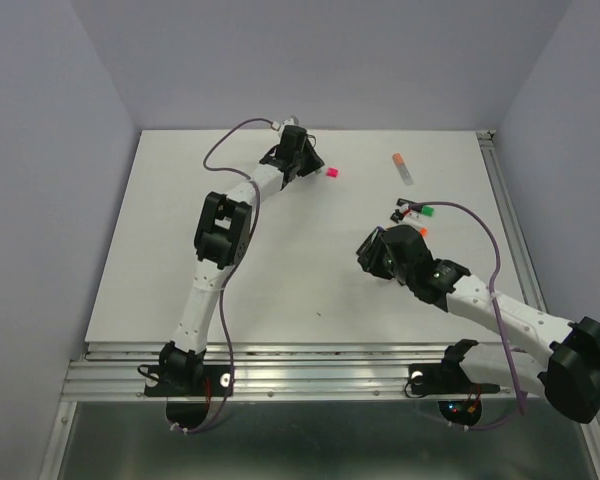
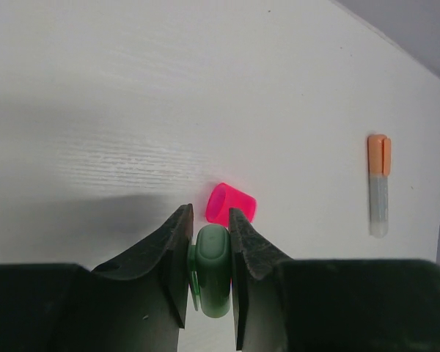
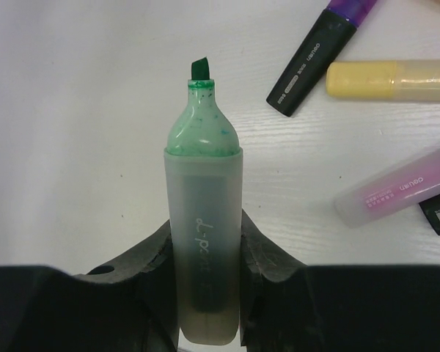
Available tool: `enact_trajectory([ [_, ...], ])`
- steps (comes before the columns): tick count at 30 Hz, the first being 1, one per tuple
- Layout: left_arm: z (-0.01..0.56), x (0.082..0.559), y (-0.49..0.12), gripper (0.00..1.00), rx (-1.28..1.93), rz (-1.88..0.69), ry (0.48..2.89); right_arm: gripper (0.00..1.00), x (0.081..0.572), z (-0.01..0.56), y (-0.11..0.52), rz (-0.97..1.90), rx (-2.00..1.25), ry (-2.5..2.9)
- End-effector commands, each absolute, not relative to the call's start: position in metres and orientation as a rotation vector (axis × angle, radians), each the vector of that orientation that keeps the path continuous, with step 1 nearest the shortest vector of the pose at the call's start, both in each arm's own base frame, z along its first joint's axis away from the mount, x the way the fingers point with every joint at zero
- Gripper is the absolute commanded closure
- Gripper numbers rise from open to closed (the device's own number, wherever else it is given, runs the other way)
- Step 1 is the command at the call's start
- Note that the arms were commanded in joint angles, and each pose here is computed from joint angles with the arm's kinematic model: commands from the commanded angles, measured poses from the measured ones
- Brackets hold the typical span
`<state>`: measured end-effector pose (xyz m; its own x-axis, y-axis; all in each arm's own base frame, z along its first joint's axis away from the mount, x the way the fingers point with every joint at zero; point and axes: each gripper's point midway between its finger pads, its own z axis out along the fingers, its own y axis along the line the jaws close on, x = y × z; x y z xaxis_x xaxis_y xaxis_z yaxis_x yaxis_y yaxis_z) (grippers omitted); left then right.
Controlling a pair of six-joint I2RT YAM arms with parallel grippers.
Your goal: Open the pen caps
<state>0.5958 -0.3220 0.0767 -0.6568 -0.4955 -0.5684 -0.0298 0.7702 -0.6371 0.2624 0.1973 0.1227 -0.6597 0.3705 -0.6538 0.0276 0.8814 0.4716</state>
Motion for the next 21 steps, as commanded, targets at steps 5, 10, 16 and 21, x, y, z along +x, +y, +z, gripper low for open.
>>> enact_trajectory([
  [5,0.083,0.603,-0.333,0.90,-0.398,-0.758,2.184,0.99,0.277,0.140,0.196,0.553,0.279,2.188],
  [10,0.075,0.597,-0.333,0.64,-0.377,-0.749,2.208,0.99,0.280,0.136,0.193,0.535,0.273,2.200],
  [16,0.077,0.586,-0.333,0.31,-0.349,-0.753,2.226,0.99,0.282,0.139,0.196,0.542,0.256,2.201],
  [21,0.100,0.581,-0.332,0.23,-0.318,-0.765,2.204,0.99,0.283,0.143,0.196,0.544,0.251,2.200],
])
